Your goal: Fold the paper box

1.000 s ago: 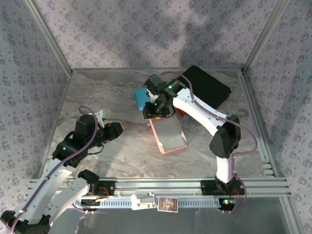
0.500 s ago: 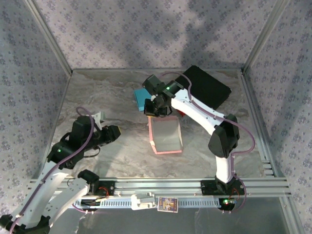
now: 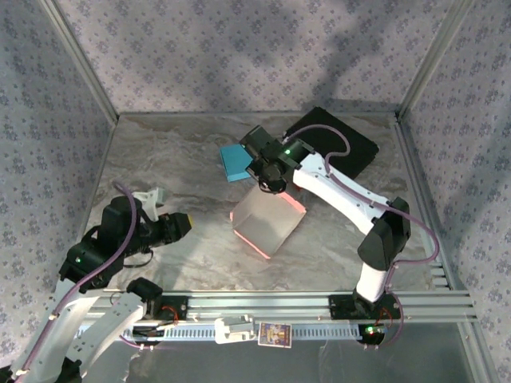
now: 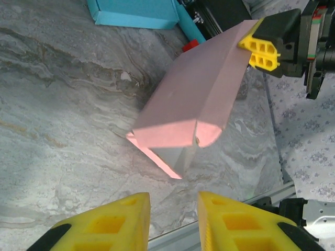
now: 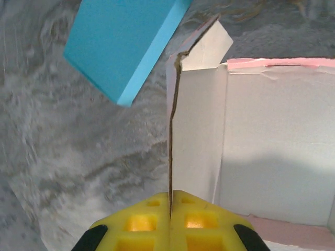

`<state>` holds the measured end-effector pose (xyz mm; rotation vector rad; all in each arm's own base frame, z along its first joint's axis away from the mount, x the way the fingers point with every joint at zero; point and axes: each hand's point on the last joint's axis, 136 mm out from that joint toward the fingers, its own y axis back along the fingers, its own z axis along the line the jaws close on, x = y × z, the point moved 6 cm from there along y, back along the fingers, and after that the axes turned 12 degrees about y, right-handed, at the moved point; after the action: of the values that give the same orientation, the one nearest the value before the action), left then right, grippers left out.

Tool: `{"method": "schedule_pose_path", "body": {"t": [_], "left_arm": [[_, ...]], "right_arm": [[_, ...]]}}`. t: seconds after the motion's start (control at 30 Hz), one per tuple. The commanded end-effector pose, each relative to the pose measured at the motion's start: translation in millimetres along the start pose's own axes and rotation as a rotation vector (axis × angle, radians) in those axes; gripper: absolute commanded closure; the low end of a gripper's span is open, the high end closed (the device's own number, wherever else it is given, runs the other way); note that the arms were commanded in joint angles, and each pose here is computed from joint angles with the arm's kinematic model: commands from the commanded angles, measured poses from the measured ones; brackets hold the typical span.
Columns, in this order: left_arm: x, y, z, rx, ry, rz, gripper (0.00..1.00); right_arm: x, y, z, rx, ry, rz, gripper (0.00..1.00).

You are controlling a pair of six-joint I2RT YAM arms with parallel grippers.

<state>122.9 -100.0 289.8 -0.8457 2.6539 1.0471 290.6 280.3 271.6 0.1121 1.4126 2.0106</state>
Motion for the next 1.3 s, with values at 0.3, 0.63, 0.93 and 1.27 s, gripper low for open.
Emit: {"method": "schedule_pose_path", "body": {"t": [0.3,0.63,0.93,1.27], "left_arm": [[6.2,-6.1,1.4,0.023,0.002,0.050,0.70],[5.5,-17.0,7.7,0.024,0.014,0.034,0.70],[6.8,-45.4,13.8,0.052,0.008,0.068,0.68],[-25.3,-99.5,-7.3,-0.060,-0.133,0.164,0.59]], "right_arm": [[-23.9,-10.7,-22.1,0.153,-0.609,-0.138,1.00],[-33.7,-33.0,-27.5,0.141,-0.679,-0.124,0.90],[-52.9,-11.6,-22.2,0.101,-0.457,-0.130,0.61],[-119.0,68.7,-36.4,-0.254,0.796,-0.348,0.51]]}}
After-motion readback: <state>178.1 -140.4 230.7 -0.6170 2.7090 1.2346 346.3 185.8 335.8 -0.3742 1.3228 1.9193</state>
